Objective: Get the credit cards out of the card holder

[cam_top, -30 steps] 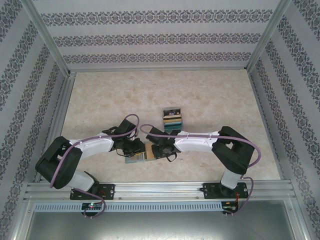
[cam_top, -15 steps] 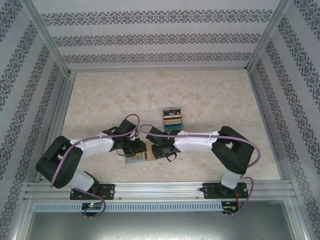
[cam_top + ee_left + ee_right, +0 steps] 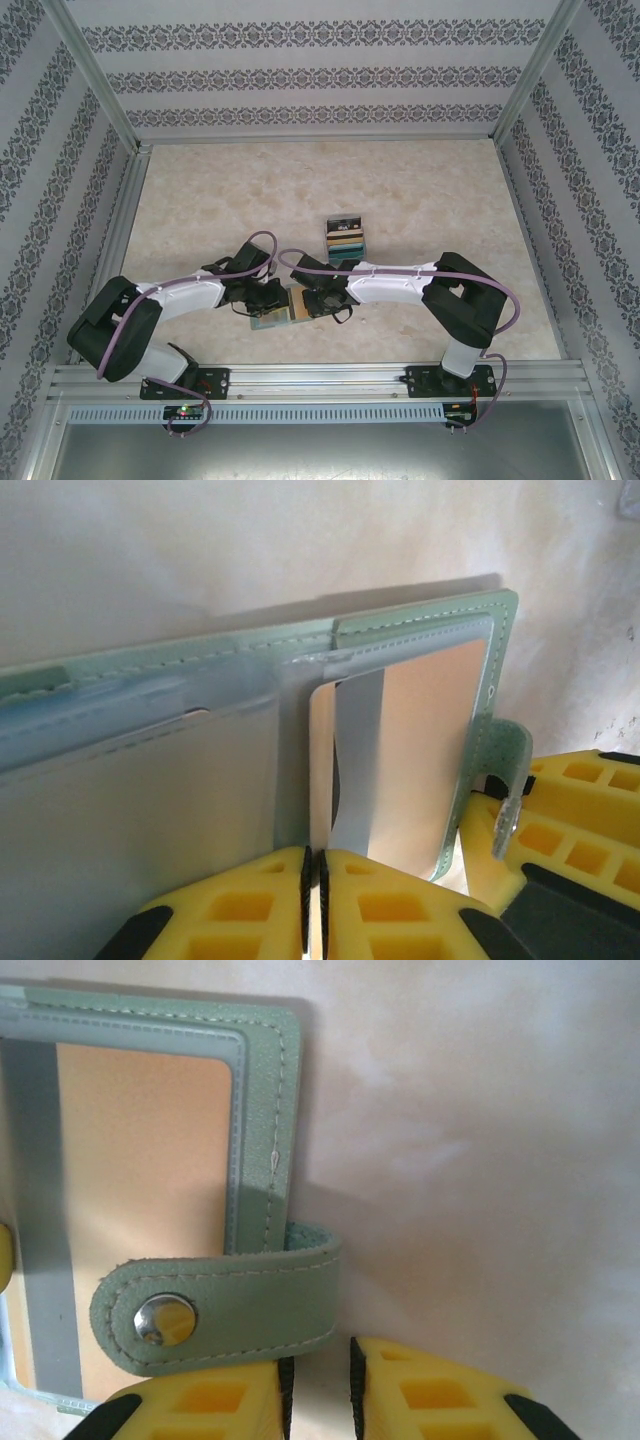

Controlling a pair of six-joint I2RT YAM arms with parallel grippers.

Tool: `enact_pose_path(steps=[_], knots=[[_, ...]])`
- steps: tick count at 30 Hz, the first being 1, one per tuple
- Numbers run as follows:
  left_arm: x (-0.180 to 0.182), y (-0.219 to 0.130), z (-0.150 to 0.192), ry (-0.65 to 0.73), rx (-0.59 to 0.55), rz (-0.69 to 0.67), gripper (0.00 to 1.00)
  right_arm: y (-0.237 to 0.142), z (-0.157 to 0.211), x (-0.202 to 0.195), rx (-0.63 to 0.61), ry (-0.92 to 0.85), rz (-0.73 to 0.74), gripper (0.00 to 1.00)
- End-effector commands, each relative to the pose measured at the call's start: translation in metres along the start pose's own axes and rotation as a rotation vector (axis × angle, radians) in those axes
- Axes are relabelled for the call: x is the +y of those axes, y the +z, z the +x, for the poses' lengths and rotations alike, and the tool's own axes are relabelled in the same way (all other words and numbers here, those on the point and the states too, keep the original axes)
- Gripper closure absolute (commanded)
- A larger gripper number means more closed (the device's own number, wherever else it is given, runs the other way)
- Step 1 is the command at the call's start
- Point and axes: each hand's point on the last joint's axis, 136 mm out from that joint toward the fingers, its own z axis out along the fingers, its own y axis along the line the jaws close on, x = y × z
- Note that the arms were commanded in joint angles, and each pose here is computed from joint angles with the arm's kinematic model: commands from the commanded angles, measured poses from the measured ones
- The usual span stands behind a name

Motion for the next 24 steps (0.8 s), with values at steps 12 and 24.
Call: enact_pose_path(steps=[12,24], knots=[[-0.007,-0.005,0.000,0.014,-0.024,0.044,1.00,0.020,0.010,0.031,0.026,-0.044,-0.103,0.74],[-0.001,-0.021,0.001,0.008,-0.057,0.037,1.00,0.020,0.009,0.026,0.023,-0.041,-0.088,0.74]])
